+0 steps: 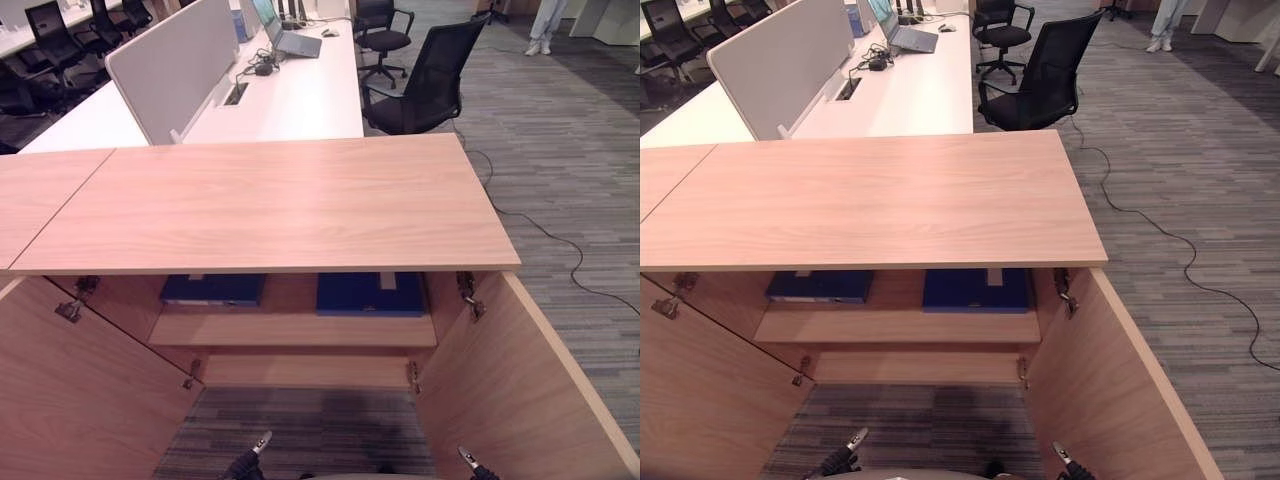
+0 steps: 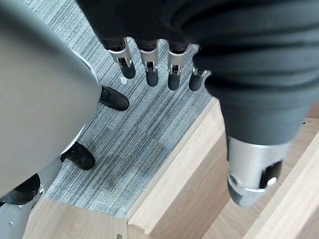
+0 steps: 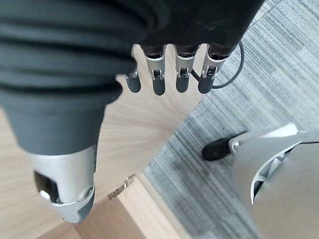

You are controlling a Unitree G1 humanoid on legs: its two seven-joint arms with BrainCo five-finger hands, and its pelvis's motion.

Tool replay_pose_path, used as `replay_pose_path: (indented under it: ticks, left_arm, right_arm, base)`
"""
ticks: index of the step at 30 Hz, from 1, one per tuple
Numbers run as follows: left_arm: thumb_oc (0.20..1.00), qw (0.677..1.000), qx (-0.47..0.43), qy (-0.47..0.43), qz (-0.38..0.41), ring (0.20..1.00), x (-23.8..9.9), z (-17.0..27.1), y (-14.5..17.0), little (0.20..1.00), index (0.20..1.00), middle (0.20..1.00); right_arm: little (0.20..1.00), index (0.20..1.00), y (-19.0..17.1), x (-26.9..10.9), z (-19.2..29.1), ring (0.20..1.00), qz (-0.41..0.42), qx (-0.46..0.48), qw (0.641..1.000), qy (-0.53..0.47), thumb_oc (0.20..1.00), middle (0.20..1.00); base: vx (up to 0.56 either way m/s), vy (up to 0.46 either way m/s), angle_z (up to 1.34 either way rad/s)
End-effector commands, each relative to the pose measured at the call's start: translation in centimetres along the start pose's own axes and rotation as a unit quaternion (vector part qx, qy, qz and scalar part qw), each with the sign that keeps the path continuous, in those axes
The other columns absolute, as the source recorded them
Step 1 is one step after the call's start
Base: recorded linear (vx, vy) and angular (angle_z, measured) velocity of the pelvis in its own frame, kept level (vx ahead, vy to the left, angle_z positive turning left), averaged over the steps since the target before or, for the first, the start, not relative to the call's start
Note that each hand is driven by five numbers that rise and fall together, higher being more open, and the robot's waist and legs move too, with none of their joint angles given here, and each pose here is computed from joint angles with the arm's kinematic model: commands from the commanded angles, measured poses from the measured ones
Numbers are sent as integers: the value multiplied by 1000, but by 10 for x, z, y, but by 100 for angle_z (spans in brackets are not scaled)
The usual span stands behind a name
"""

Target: Put the empty folder in the office cabinet

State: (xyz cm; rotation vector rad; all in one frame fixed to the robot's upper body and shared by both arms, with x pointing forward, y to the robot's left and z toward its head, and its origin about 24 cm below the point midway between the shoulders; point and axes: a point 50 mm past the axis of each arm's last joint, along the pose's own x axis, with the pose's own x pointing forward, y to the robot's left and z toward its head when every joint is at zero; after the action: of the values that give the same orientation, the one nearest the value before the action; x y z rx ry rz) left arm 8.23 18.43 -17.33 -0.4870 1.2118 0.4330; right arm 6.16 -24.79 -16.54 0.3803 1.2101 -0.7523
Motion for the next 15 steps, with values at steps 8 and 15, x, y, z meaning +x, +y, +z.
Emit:
replay_pose_path:
  ticks: [8, 15]
  left_arm:
    - [1000, 999, 24, 16, 18, 1000, -1, -7, 10, 1000, 1000, 1000]
    - [1000, 999, 36, 14, 21, 1000, -2, -7, 14, 1000, 1000, 1000]
  right_arm:
    - [1000, 1000, 7, -1, -14, 1000, 5, -15, 999, 32, 1000, 1000]
    - [1000, 1000, 2, -1, -12, 1000, 3, -88, 996, 30, 1000, 1000]
  base:
    - [-32, 44, 0]
    - [-52, 43, 0]
